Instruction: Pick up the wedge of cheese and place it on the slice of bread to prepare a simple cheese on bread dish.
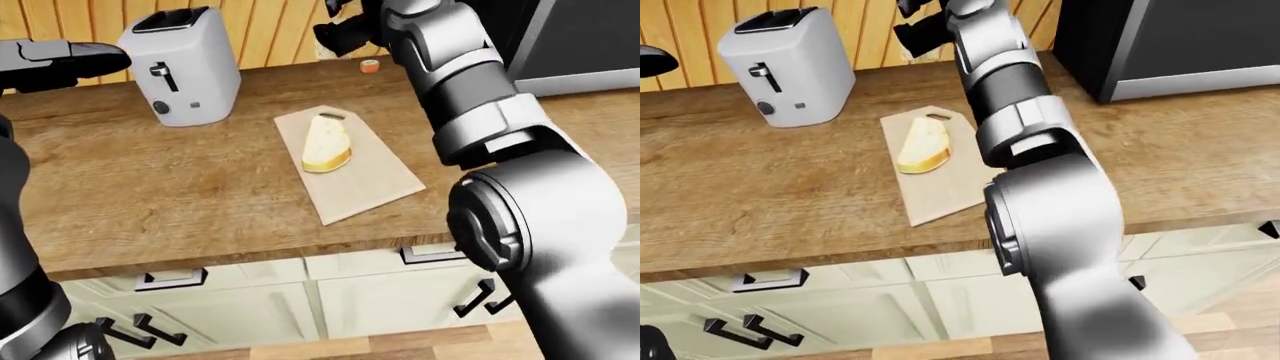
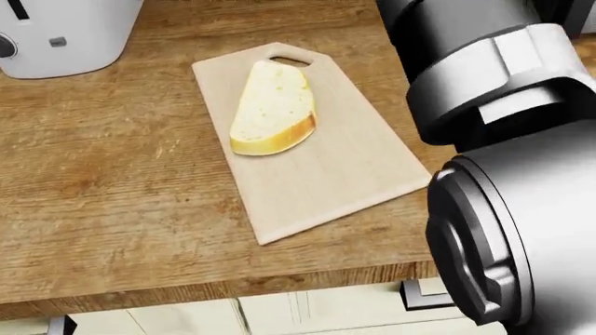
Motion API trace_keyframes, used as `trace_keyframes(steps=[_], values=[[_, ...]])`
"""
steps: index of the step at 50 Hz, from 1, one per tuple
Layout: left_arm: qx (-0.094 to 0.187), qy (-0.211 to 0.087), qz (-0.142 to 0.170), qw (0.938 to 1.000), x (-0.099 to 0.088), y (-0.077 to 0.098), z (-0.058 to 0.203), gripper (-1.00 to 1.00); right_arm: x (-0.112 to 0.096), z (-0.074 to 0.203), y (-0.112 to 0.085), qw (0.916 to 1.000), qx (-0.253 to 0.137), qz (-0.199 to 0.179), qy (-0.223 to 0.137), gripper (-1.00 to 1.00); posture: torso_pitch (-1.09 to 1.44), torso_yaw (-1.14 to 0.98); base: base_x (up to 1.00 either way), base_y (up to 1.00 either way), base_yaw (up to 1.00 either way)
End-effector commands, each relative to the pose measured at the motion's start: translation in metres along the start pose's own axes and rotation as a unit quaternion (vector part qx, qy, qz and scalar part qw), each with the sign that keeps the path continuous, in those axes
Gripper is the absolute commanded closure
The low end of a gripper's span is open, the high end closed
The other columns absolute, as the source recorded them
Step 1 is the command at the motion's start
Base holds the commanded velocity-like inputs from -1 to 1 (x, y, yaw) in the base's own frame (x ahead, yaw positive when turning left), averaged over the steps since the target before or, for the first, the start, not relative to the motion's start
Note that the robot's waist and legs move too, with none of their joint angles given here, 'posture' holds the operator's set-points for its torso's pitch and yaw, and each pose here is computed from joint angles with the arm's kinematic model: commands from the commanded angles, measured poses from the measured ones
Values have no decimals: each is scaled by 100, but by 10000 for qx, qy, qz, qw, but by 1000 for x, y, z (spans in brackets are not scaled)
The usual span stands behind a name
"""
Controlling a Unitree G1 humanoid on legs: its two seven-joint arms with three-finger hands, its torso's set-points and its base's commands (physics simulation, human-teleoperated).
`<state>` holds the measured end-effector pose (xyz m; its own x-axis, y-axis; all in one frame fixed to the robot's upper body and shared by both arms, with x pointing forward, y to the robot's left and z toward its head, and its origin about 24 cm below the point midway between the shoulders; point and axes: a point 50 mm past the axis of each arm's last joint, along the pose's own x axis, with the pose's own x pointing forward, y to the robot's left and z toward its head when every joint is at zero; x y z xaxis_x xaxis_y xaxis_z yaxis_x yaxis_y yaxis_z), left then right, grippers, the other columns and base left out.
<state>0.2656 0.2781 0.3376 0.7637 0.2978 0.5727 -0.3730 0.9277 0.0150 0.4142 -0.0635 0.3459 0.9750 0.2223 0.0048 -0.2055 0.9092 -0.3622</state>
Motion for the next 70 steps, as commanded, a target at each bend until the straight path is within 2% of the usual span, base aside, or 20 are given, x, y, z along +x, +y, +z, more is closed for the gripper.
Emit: trace_keyframes(steps=[1,6,8,12,32,41,52,70], values=[[-6,-405,123,9991,1,6,17,-100,-5,25,-6,9979,-9,-214,-605,100,0,0,0,0,0],[10,-402,96,9991,1,4,16,-100,-2,19,-1,9979,116,-230,-587,100,0,0,0,0,0],[-12,-410,94,9991,1,5,17,-100,0,12,3,9987,103,-97,-484,100,0,0,0,0,0],[-5,-411,95,9991,1,5,17,-100,3,2,8,9992,92,-136,-371,100,0,0,0,0,0],[42,-403,93,9991,1,4,17,-100,10,-34,22,9997,-101,-200,7,100,0,0,0,0,0],[-25,-406,105,9991,2,4,16,-100,12,-50,26,9995,-174,-224,157,100,0,0,0,0,0],[-28,-469,196,9987,1,6,18,-100,14,-60,33,9996,-146,-172,188,100,0,0,0,0,0],[-7,-427,140,9990,2,3,16,-100,14,-71,38,9997,-112,-22,233,100,0,0,0,0,0]])
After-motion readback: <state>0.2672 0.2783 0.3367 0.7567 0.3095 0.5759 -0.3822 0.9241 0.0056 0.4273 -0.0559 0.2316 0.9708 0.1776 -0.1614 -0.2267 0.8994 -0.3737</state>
